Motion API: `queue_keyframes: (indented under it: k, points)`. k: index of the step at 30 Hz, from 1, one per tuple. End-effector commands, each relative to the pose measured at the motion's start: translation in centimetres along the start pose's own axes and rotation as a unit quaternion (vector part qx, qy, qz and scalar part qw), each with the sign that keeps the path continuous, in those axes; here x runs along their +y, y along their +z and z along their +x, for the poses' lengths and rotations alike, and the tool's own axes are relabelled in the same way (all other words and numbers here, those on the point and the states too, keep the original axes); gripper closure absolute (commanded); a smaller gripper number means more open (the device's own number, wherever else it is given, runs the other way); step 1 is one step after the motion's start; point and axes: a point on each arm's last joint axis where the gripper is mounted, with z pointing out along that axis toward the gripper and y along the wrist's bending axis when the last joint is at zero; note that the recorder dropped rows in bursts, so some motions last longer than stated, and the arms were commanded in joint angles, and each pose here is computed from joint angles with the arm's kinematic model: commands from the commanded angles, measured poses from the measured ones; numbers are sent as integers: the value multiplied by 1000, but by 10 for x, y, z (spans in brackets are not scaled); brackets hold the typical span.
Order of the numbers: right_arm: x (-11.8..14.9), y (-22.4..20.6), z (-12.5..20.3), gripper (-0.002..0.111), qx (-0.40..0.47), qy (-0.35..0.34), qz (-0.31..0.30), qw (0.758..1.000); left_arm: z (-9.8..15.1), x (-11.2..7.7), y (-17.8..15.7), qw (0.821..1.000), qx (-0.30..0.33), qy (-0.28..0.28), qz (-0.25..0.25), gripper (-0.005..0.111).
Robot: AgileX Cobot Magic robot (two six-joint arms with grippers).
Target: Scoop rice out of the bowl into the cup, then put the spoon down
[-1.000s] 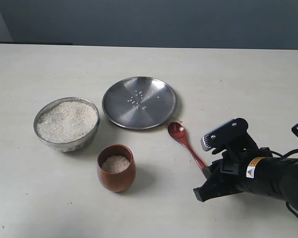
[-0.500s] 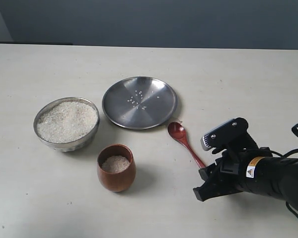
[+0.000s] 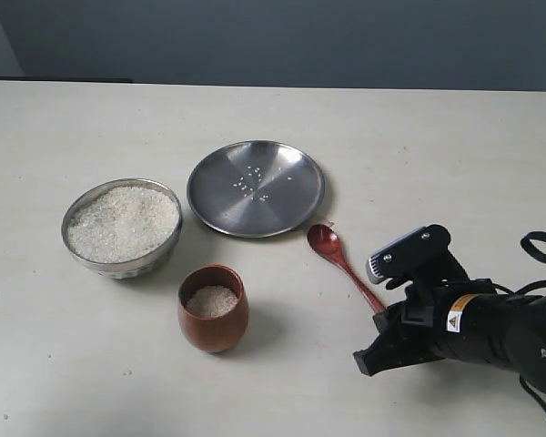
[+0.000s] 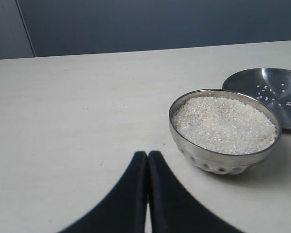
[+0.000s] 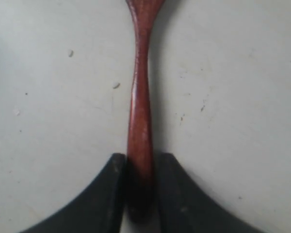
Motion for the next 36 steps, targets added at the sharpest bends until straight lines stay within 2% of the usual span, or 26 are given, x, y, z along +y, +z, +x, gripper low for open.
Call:
queue_keyframes:
  k: [1, 7, 12, 17, 22, 25, 29, 36]
  points:
    - [0, 0, 1, 108, 12, 0, -2, 1000, 1, 0, 0, 1000, -4, -1, -2, 106]
    - [3, -9, -20, 109, 17, 2, -18, 1000, 1, 0, 0, 1000, -4, -1, -2, 106]
    - [6, -42, -58, 109, -35, 5, -35, 999, 1, 0, 0, 1000, -4, -1, -2, 106]
    - [9, -70, -83, 109, -37, 1, -54, 998, 1, 0, 0, 1000, -4, -1, -2, 106]
    - [11, -82, -112, 109, -1, -80, -51, 995, 1, 0, 0, 1000, -4, -1, -2, 106]
    - [19, -93, -135, 109, -6, -160, -33, 987, 1, 0, 0, 1000, -4, -1, -2, 106]
    - [43, -104, -165, 109, -15, -264, -4, 964, 1, 0, 0, 1000, -4, -1, -2, 106]
    - [85, -89, -189, 109, 24, -363, 41, 930, 1, 0, 0, 1000, -4, -1, -2, 106]
